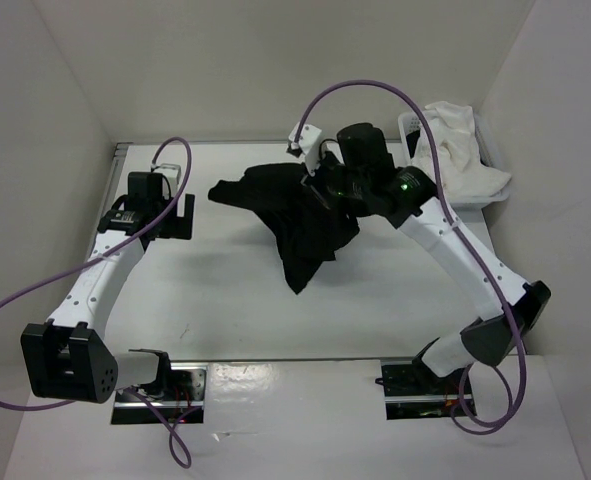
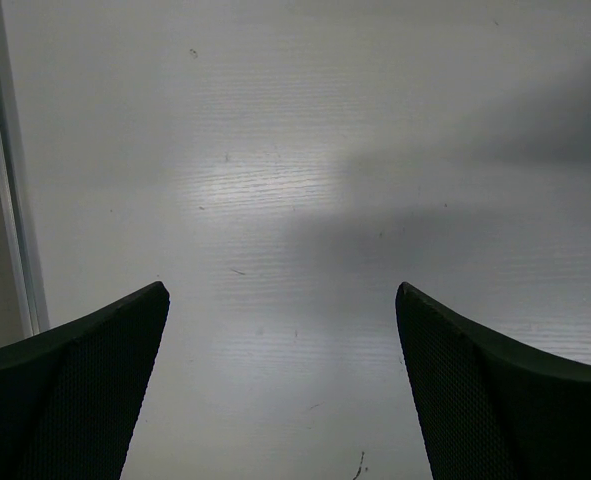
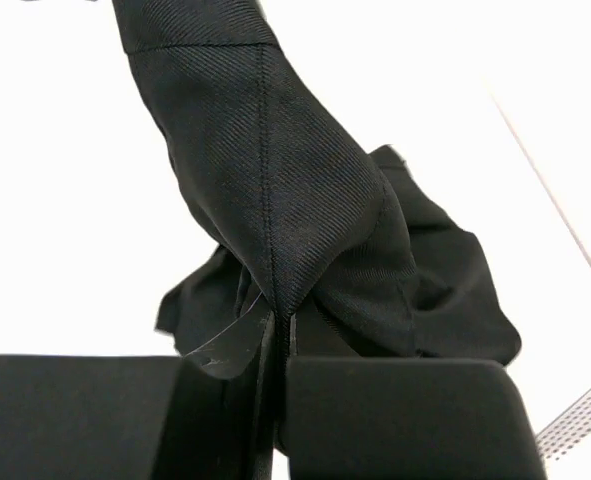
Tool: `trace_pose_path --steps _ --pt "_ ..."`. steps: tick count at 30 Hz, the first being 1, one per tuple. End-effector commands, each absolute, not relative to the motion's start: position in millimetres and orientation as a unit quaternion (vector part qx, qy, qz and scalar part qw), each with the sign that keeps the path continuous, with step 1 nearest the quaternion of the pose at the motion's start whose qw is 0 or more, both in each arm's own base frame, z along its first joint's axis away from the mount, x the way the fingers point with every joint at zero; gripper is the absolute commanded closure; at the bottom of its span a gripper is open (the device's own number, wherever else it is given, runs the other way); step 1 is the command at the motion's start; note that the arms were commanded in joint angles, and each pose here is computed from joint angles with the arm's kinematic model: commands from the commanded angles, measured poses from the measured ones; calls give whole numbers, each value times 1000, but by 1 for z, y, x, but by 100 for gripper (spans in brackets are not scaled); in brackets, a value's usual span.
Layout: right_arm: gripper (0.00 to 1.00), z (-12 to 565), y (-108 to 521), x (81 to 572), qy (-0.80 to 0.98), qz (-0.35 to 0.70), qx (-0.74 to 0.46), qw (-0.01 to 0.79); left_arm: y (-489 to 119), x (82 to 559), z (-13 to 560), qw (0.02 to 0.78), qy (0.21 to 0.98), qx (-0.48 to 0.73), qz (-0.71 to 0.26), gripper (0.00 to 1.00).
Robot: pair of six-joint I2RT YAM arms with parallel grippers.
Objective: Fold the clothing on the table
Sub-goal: Move the skirt to the center of the board, then flatten the skirt out
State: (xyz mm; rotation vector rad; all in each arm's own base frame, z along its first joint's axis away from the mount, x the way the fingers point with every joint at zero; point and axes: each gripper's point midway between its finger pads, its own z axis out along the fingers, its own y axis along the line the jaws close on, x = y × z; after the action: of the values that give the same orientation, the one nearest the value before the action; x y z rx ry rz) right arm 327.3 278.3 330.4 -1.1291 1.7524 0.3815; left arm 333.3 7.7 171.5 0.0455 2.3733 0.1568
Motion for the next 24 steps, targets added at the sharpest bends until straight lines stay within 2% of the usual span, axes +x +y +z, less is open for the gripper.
trace_pose_path --steps 1,4,5,7,8,9,11,12,15,18,24 --pt "100 299 283 323 735 166 -468 462 1 339 187 395 917 15 41 0" --pt "100 268 277 322 744 150 -484 436 -3 339 187 396 918 19 32 0" --pt "100 245 276 314 753 146 -498 405 -3 339 187 396 918 19 32 0" --pt "92 205 277 296 758 134 -537 346 -3 339 187 396 918 19 32 0" --pt "82 191 277 290 760 127 -549 324 -3 339 187 396 918 19 32 0" --pt "59 174 278 284 759 122 -568 294 -1 339 187 395 918 17 36 0" --pt "40 154 276 260 760 120 -593 238 -1 339 187 395 918 17 36 0" --pt "27 151 278 253 752 125 -608 223 -1 339 187 395 918 17 36 0" --pt "9 145 278 231 731 125 -645 185 1 339 187 395 917 15 41 0" --pt "9 142 287 219 713 130 -670 160 4 339 187 395 917 11 50 0" --pt "9 147 319 235 709 158 -654 210 10 338 188 395 916 0 63 0"
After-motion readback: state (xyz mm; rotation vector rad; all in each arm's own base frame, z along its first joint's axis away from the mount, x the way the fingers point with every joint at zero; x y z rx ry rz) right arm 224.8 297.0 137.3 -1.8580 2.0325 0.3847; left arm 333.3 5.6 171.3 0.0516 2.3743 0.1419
